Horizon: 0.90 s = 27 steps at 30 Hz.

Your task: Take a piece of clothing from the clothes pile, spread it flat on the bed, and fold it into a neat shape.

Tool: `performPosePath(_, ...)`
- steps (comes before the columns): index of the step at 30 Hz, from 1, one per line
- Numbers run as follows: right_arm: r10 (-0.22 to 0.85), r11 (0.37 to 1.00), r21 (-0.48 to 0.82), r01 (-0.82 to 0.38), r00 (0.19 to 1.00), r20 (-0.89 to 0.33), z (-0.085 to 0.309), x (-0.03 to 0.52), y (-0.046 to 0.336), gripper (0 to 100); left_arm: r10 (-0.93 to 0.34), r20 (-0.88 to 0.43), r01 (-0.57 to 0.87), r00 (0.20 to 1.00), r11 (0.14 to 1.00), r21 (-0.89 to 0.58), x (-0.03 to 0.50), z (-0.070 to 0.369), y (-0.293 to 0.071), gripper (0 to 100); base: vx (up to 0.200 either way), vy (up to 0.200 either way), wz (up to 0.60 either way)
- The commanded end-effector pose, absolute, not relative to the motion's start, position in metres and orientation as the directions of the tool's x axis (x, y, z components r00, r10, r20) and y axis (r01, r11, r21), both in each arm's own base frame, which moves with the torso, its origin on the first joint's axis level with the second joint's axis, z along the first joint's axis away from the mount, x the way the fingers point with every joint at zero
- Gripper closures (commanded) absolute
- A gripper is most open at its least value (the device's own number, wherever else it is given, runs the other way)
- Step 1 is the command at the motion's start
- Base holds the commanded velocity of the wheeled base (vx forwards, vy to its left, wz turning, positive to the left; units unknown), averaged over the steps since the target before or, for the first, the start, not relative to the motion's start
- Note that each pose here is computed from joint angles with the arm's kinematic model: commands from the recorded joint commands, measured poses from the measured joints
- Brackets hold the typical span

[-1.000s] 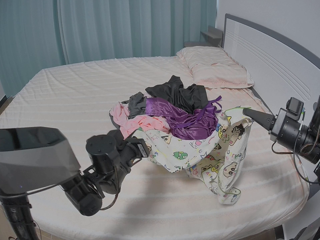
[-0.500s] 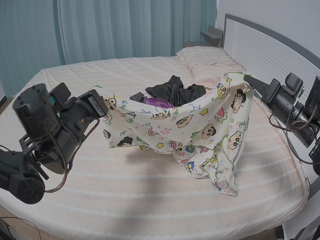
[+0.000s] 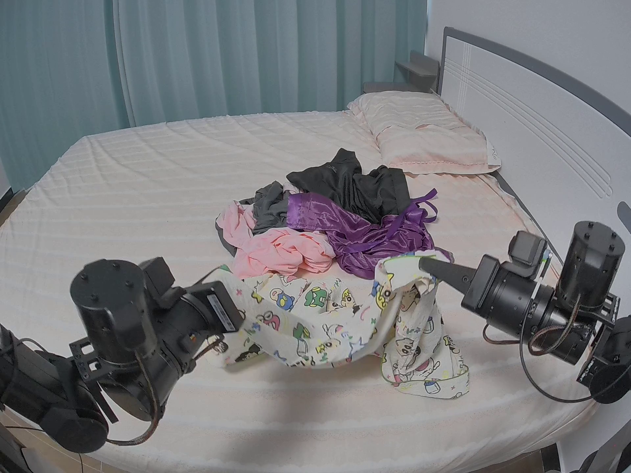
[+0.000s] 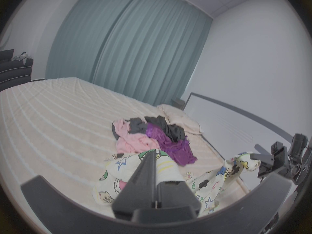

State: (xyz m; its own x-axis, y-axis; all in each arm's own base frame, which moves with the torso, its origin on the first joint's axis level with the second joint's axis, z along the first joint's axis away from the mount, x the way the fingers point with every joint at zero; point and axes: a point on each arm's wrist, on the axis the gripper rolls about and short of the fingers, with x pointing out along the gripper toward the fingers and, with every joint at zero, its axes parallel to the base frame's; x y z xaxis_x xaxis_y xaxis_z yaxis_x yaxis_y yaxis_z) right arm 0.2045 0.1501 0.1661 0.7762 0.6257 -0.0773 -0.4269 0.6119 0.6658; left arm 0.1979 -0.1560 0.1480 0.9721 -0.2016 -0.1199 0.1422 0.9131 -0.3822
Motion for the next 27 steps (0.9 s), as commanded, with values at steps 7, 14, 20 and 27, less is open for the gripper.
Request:
performPosePath(7,0.615,0.653,0.665,-0.363,0.767,-0.186,0.139,0.193,0.140,100,-0.230,-0.248,0.146,0.941,0.937,-0.316,0.187,0.113,-0.162,100,0.000,0.000,0.00)
performPosePath(14,0.617,0.641,0.667,-0.379,0.772,-0.154,0.142,0.190,0.138,100,-0.225,-0.281,0.132,0.933,0.940,-0.313,0.182,0.105,-0.158,100,-0.057,0.000,0.00)
performPosePath(20,0.614,0.646,0.667,-0.371,0.771,-0.166,0.139,0.192,0.139,100,-0.239,-0.285,0.133,0.928,0.928,-0.347,0.179,0.104,-0.161,100,-0.200,0.000,0.00)
performPosePath(27,0.606,0.649,0.667,-0.367,0.778,-0.162,0.140,0.193,0.136,100,-0.239,-0.290,0.133,0.927,0.930,-0.342,0.177,0.103,-0.159,100,-0.200,0.000,0.00)
